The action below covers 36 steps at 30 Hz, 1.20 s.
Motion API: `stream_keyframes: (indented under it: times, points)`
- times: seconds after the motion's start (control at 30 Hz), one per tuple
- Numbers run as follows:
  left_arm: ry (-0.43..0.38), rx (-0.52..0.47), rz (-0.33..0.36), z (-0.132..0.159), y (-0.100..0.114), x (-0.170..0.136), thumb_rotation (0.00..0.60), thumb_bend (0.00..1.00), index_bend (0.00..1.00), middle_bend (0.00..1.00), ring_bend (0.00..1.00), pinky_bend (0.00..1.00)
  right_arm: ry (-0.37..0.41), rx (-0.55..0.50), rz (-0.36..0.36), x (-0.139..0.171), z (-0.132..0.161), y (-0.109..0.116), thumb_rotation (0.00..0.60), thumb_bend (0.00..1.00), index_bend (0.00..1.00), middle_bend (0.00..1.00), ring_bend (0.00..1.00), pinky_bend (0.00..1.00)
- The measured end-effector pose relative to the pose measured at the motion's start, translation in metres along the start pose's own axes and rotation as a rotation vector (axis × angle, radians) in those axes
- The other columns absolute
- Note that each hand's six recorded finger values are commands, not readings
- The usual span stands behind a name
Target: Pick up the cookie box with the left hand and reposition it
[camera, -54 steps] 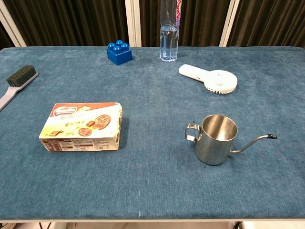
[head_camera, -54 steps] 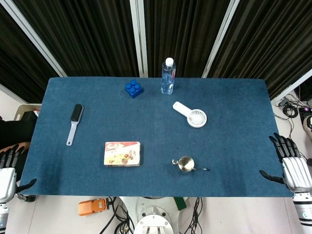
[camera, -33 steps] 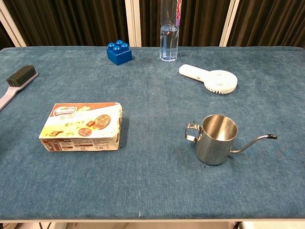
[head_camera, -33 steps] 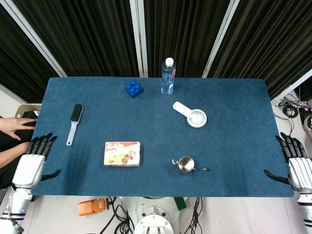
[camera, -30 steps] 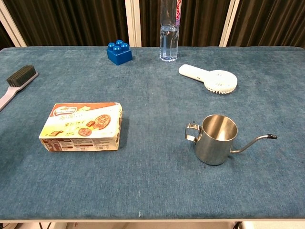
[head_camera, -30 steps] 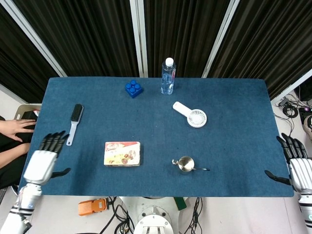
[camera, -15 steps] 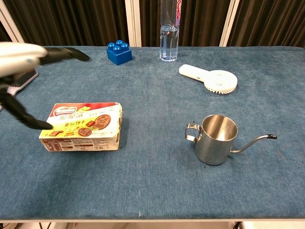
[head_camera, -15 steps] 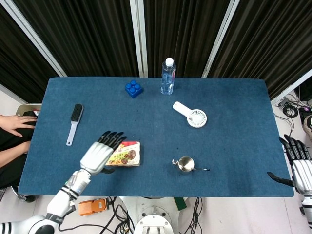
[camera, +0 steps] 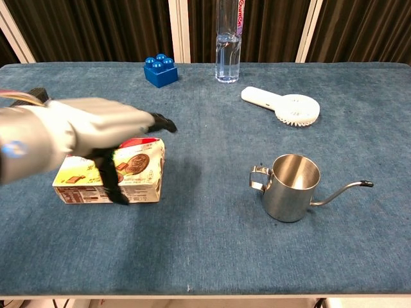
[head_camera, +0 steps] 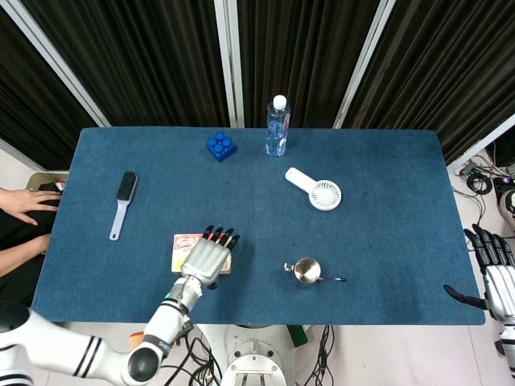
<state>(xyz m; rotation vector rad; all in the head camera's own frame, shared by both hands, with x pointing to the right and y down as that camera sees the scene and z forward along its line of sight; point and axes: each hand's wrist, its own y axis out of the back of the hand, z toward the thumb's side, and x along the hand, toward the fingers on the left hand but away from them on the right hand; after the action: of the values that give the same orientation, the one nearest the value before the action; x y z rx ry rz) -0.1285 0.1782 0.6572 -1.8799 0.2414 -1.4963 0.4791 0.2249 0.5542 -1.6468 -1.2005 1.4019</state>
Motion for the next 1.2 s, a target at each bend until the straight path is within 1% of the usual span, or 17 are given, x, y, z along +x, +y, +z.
stream_keyframes:
  times: [0.13, 0.23, 0.37, 0.47, 0.6, 0.7, 0.77, 0.9, 0.97, 1.03, 1.1, 1.2]
  points:
    - [0.041, 0.014, -0.041, 0.013, 0.004, 0.012, 0.600, 0.00, 0.01, 0.00, 0.00, 0.01, -0.007, -0.003, 0.004, 0.001, -0.002, -0.001, 0.600, 0.18, 0.00, 0.01, 0.00, 0.00]
    - [0.101, 0.037, -0.054, 0.014, 0.007, 0.021, 0.600, 0.00, 0.01, 0.00, 0.00, 0.02, -0.014, -0.005, 0.002, 0.002, -0.004, -0.001, 0.600, 0.18, 0.00, 0.01, 0.00, 0.00]
    - [0.177, 0.035, -0.079, 0.011, 0.008, 0.031, 0.600, 0.00, 0.01, 0.00, 0.00, 0.02, -0.024, -0.007, 0.006, 0.002, -0.007, -0.001, 0.600, 0.18, 0.00, 0.01, 0.00, 0.00]
    - [0.206, 0.032, -0.100, 0.008, 0.004, 0.035, 0.600, 0.00, 0.01, 0.00, 0.00, 0.02, -0.027, -0.009, 0.010, 0.002, -0.009, -0.002, 0.600, 0.18, 0.00, 0.01, 0.00, 0.00]
    - [0.220, 0.017, -0.116, 0.005, 0.001, 0.040, 0.600, 0.00, 0.03, 0.04, 0.00, 0.02, -0.025, -0.011, 0.011, 0.001, -0.009, -0.003, 0.600, 0.18, 0.00, 0.01, 0.00, 0.00]
    - [0.223, -0.004, -0.121, 0.005, -0.001, 0.044, 0.600, 0.00, 0.07, 0.09, 0.04, 0.02, -0.023, -0.008, 0.014, 0.000, -0.010, -0.004, 0.600, 0.18, 0.00, 0.01, 0.00, 0.00]
    - [0.229, -0.004, -0.110, 0.004, 0.000, 0.047, 0.600, 0.01, 0.11, 0.13, 0.07, 0.02, -0.025, -0.009, 0.017, 0.000, -0.010, -0.004, 0.600, 0.18, 0.00, 0.01, 0.00, 0.00]
    - [0.250, 0.053, -0.097, -0.001, -0.002, 0.051, 0.600, 0.04, 0.19, 0.21, 0.14, 0.05, -0.029, -0.009, 0.014, 0.002, -0.012, -0.004, 0.600, 0.18, 0.00, 0.01, 0.00, 0.00]
    - [0.254, 0.076, -0.093, -0.002, -0.003, 0.053, 0.600, 0.06, 0.26, 0.27, 0.20, 0.05, -0.032, -0.011, 0.013, 0.002, -0.012, -0.004, 0.600, 0.18, 0.00, 0.01, 0.00, 0.00]
    - [0.253, 0.075, -0.082, -0.002, -0.002, 0.054, 0.600, 0.10, 0.36, 0.38, 0.31, 0.10, -0.036, -0.013, 0.014, 0.002, -0.013, -0.005, 0.600, 0.18, 0.00, 0.01, 0.00, 0.00]
    - [0.245, 0.068, -0.062, -0.003, 0.000, 0.054, 0.600, 0.12, 0.38, 0.41, 0.34, 0.12, -0.037, -0.015, 0.014, 0.003, -0.014, -0.006, 0.600, 0.18, 0.00, 0.01, 0.00, 0.00]
    - [0.224, 0.042, -0.020, -0.006, 0.009, 0.053, 0.600, 0.12, 0.38, 0.43, 0.36, 0.12, -0.036, -0.016, 0.014, 0.003, -0.013, -0.005, 0.600, 0.18, 0.00, 0.01, 0.00, 0.00]
